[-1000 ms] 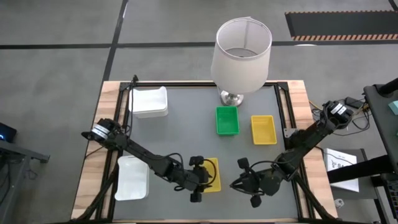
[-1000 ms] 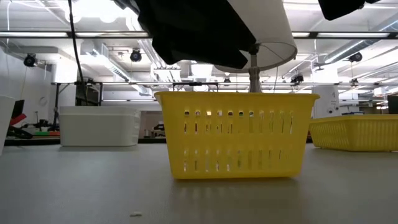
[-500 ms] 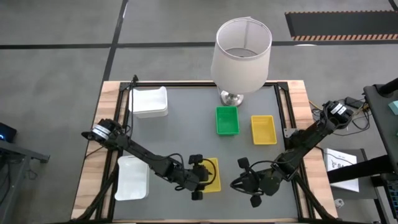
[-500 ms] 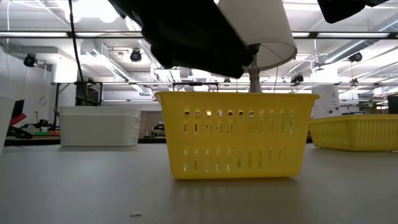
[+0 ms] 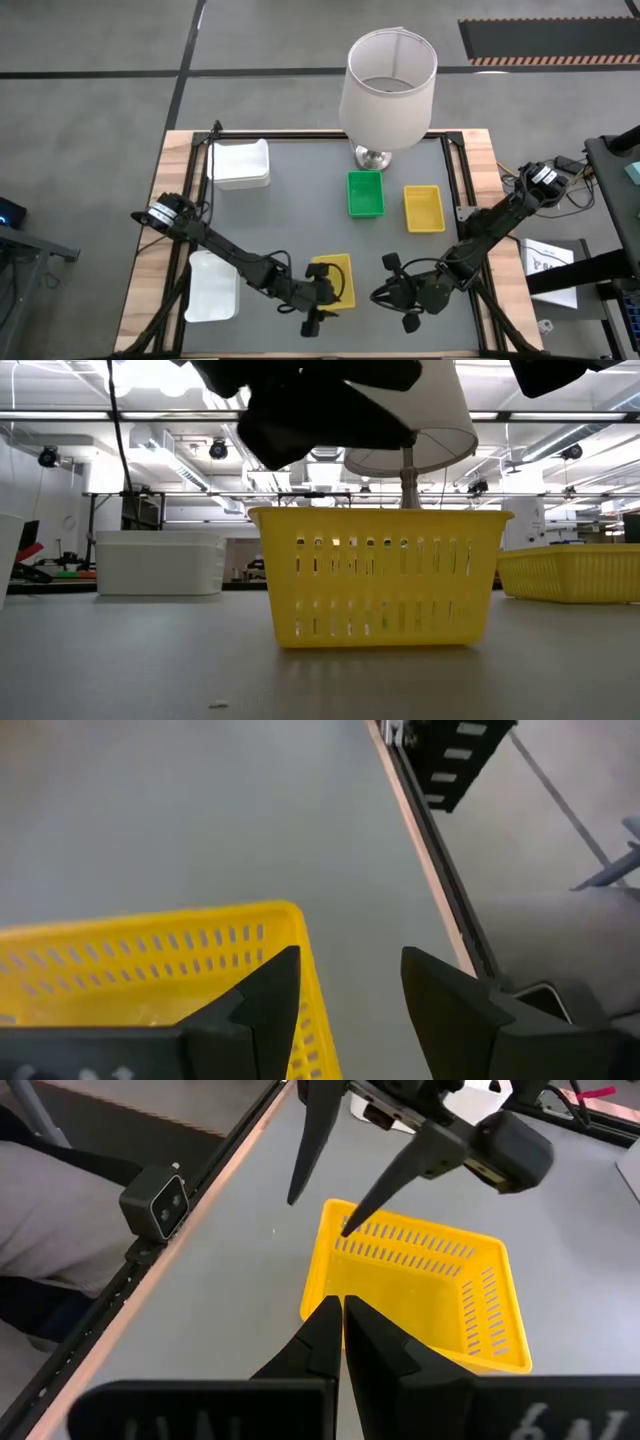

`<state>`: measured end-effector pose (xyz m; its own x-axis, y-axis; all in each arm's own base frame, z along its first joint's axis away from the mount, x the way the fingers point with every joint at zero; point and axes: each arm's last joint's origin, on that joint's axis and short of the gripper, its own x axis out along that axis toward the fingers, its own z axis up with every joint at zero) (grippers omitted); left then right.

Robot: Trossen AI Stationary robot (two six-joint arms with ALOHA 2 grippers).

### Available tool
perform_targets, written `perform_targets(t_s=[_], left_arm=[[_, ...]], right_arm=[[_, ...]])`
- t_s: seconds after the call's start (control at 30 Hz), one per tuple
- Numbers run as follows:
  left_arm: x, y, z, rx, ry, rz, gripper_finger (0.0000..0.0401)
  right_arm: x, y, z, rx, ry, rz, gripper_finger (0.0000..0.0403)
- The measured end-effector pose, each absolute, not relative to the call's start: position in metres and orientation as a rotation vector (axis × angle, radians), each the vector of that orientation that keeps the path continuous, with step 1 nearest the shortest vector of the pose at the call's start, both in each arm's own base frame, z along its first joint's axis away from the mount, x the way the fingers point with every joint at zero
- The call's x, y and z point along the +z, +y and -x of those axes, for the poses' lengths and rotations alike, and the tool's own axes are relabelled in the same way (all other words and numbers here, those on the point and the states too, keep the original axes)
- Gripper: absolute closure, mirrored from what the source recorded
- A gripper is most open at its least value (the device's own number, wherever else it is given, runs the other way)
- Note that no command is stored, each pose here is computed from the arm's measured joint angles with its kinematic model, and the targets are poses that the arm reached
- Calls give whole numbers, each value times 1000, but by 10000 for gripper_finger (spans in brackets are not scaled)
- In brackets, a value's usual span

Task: Stack baskets by color
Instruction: Stack the bottom yellow bin on the yellow bin

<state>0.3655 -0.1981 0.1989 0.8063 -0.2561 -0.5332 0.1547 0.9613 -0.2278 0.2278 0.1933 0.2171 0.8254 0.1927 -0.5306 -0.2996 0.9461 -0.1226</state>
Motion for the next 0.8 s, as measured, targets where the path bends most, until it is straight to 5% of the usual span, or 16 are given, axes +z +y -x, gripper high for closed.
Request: perform_targets(t_s=[0.5, 0.8], left_arm=[[162, -203, -368, -192, 719, 216, 248], [161, -203, -367, -213, 733, 194, 360]], right_arm=[[217, 193, -228, 264, 538, 204, 394], [217, 193, -228, 264, 536, 202, 394]])
